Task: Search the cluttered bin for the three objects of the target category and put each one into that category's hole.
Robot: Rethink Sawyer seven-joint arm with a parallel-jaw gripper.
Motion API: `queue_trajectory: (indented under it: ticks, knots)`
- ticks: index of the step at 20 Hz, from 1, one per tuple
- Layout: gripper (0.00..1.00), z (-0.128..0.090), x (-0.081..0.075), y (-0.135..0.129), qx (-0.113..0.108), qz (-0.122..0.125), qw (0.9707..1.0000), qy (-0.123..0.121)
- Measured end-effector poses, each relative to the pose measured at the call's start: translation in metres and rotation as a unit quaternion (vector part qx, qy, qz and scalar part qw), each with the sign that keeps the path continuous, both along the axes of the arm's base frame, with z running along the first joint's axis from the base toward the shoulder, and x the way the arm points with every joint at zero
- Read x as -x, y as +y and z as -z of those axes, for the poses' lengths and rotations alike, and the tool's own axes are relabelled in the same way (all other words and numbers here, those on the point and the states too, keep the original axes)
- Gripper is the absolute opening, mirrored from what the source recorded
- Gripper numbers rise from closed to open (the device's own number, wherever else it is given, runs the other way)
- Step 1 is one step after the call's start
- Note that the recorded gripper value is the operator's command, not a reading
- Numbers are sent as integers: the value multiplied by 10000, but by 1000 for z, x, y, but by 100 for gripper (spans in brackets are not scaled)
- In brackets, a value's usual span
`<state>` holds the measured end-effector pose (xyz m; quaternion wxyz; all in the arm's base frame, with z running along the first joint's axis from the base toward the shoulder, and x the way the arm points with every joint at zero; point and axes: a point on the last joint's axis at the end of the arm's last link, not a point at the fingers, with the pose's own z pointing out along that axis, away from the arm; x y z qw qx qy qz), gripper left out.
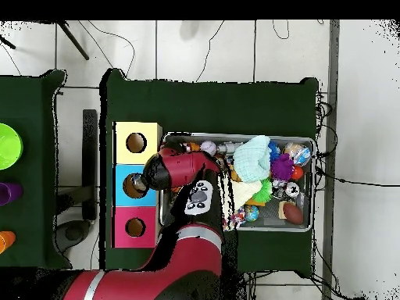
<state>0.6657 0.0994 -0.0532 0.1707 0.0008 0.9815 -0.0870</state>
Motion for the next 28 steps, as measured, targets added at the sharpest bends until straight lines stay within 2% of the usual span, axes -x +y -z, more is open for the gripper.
queue_trajectory:
  ticks: [12, 13, 28]
  knots:
    - [0, 0, 0, 0, -1, 1, 10000, 1]
    - [100, 0, 0, 0, 2, 3, 10000, 8]
    - [100, 2, 6, -2, 29, 57, 9997, 221]
